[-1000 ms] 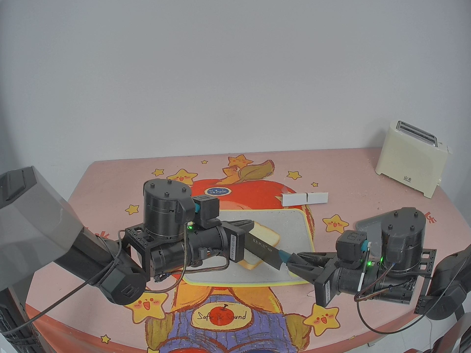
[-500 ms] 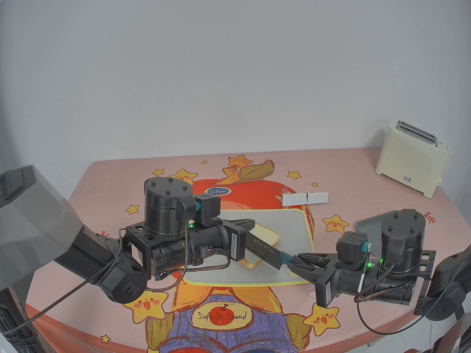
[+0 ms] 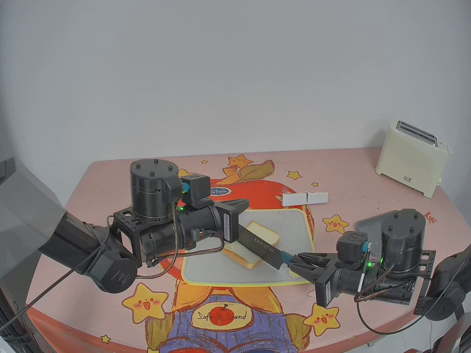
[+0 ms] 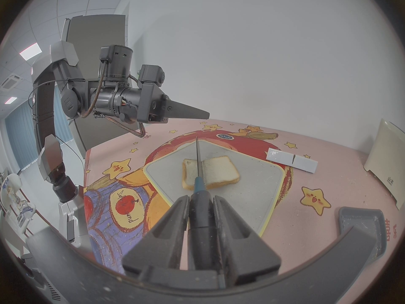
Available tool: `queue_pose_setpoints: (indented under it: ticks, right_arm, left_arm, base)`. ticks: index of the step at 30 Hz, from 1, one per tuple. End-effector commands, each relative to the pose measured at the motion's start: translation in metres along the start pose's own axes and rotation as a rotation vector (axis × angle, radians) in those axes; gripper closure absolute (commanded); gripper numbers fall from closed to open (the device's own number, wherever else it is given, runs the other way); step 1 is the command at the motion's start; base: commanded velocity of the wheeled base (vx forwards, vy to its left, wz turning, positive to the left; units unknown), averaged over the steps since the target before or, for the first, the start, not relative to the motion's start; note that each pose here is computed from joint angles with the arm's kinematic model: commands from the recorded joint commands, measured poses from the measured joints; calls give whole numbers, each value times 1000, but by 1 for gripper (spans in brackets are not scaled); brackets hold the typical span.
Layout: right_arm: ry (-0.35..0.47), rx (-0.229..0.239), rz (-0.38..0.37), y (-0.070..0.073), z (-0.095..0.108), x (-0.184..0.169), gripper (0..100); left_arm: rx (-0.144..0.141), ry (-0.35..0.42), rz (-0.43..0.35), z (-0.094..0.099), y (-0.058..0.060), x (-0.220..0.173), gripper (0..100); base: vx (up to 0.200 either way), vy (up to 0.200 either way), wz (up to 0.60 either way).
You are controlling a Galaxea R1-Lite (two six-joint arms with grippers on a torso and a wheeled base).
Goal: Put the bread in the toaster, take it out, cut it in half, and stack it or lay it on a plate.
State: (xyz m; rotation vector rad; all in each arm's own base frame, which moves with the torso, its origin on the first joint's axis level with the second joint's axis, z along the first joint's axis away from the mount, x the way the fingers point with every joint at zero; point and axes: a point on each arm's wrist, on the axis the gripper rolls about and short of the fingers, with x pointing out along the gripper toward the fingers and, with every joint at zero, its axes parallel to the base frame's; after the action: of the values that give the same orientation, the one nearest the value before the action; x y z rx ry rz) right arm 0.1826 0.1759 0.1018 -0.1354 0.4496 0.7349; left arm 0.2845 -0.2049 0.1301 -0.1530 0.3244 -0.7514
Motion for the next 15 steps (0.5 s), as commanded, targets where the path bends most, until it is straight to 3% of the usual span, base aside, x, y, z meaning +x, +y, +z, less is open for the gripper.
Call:
queue_pose_setpoints:
  ticks: [1,15]
  right_arm:
    - [0,-2,2,0,0,0,100]
    - [-12,1,3,0,2,-1,100]
  left_arm:
    - [-4,13,8,-4,2,-1,100]
    - [-15,70,17,-22,7,10,100]
  base:
    - [0,0,0]
    - [0,0,0]
